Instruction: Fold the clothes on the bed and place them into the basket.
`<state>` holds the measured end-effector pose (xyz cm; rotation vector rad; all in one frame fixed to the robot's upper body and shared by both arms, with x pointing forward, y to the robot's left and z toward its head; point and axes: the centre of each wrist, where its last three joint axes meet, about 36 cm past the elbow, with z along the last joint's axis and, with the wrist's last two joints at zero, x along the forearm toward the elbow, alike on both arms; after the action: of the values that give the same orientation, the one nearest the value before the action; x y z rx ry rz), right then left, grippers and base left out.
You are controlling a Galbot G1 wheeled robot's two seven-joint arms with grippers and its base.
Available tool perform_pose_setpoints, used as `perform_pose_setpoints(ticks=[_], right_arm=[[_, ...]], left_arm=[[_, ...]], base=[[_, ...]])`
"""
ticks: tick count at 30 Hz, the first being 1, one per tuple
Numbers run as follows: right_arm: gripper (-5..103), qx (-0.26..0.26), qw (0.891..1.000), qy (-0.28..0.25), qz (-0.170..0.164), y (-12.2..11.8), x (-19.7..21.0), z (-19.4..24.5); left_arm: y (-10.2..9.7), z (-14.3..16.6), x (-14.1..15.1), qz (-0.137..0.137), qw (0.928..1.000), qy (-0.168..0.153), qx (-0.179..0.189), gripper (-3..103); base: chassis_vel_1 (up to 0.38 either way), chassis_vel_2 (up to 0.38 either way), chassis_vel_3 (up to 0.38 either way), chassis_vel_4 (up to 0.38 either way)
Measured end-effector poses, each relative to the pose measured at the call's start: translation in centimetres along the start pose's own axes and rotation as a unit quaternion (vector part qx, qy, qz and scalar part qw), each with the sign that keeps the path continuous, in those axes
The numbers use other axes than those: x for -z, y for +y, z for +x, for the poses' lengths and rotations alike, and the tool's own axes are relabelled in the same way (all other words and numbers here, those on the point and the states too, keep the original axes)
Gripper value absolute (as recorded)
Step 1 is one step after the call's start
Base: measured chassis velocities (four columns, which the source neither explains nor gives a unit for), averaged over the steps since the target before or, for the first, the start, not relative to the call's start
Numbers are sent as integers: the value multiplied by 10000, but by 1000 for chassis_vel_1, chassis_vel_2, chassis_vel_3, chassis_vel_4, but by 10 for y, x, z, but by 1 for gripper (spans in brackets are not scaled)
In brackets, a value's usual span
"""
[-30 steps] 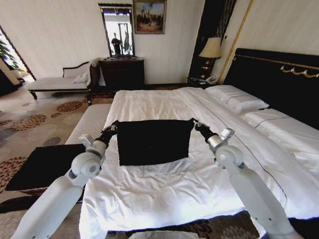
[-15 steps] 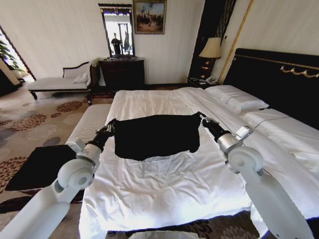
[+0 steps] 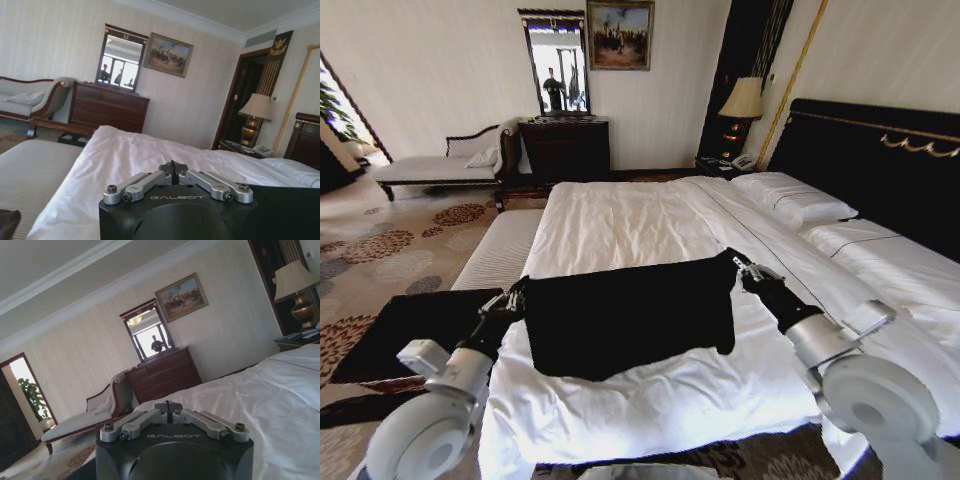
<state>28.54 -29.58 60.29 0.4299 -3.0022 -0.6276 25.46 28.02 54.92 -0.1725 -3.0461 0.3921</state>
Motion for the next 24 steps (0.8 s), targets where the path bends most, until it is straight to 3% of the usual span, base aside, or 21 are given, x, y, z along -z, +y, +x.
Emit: perform_pose_setpoints(ticks=[5, 9, 10, 15, 16, 18, 24], right_arm=[[0, -60, 9998, 87, -166, -20, -12, -34], [0, -186, 9989, 326, -287, -51, -30, -88], [0, -186, 9989, 326, -287, -51, -30, -88], [0, -550, 9963, 654, -63, -87, -85, -153], [0, -550, 9963, 654, -63, -87, -85, -153], [0, -677, 9944, 805, -106, -93, -112, -181], [0, -837, 9915, 972, -217, -99, -148, -224]], left_arm=[[-6, -32, -6, 167, 9996, -130, -180, 0], [10, -89, -27, 234, 9996, 56, -118, 0], [10, -89, -27, 234, 9996, 56, -118, 0], [34, -155, -73, 205, 9991, 342, 148, 0], [34, -155, -73, 205, 9991, 342, 148, 0], [44, -181, -102, 207, 9980, 502, 329, 0], [47, -226, -133, 326, 9955, 712, 526, 0]], base=[[0, 0, 0, 0], [0, 0, 0, 0], [0, 0, 0, 0], [0, 0, 0, 0], [0, 0, 0, 0], [0, 0, 0, 0], [0, 0, 0, 0]])
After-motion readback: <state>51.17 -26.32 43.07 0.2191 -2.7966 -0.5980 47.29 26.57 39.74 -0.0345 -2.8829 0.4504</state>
